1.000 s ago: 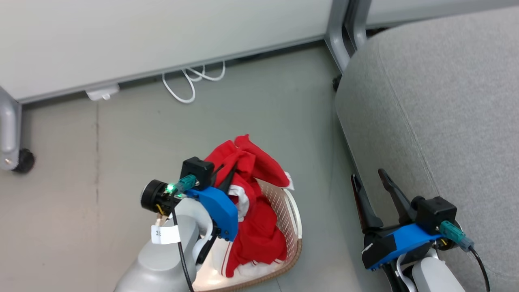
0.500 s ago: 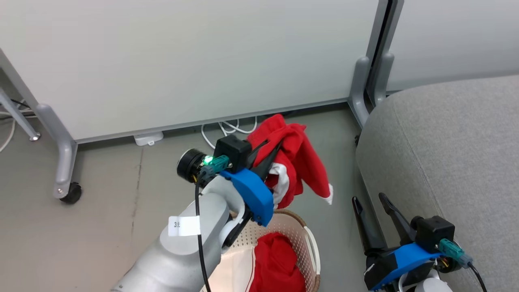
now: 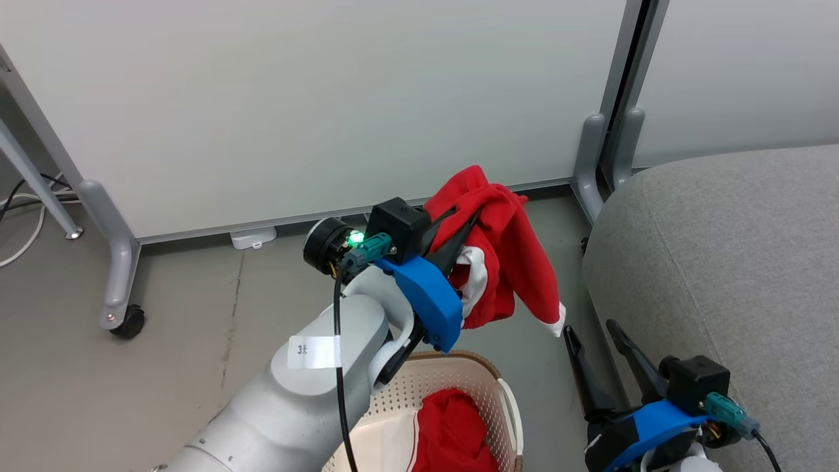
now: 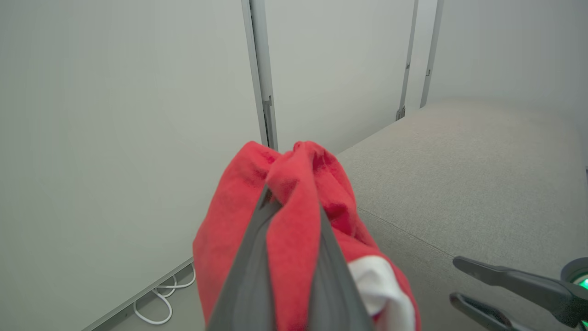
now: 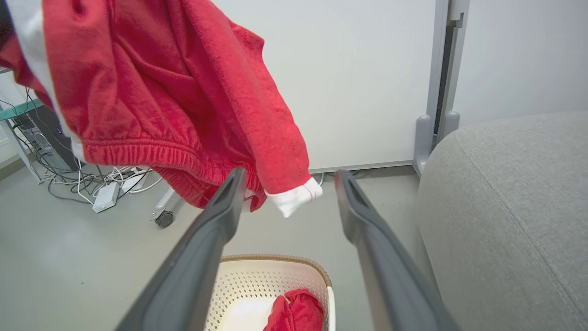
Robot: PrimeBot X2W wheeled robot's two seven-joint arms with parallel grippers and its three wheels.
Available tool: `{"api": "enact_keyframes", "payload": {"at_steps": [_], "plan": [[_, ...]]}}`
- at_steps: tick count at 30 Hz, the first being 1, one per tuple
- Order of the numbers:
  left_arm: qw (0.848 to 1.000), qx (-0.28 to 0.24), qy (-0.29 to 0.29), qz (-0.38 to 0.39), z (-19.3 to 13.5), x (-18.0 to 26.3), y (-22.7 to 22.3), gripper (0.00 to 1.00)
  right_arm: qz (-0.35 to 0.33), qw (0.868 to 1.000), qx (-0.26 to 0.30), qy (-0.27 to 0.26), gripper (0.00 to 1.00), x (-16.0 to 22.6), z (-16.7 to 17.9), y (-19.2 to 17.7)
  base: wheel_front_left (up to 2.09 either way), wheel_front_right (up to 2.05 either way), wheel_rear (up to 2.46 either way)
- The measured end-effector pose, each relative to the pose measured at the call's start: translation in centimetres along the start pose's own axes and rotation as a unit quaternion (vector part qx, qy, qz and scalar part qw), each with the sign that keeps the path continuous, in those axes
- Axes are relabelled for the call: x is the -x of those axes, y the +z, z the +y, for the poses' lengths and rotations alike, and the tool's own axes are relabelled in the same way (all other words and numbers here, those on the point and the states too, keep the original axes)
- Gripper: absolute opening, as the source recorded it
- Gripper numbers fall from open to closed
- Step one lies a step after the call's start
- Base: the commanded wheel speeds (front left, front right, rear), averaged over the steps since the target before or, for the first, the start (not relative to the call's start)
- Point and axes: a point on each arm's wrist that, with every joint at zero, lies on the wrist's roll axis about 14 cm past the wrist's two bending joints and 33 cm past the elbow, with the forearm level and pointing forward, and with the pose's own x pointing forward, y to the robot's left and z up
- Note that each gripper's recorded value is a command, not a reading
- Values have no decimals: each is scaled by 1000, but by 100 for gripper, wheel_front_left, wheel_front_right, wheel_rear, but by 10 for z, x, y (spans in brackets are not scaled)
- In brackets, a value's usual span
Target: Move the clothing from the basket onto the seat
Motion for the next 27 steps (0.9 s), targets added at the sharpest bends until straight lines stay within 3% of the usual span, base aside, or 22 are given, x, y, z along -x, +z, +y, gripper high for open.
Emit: {"api": "enact_keyframes", "payload": {"at_steps": [11, 27], "plan": [[1000, 9, 0, 15, 0, -1, -13, 0, 18, 1000, -2, 0, 100, 0, 0, -9, 0, 0, 0], [1000, 20, -14, 20, -9, -4, -19, 0, 59, 996, 56, 45, 100, -48, 19, 1, 0, 0, 0]]}}
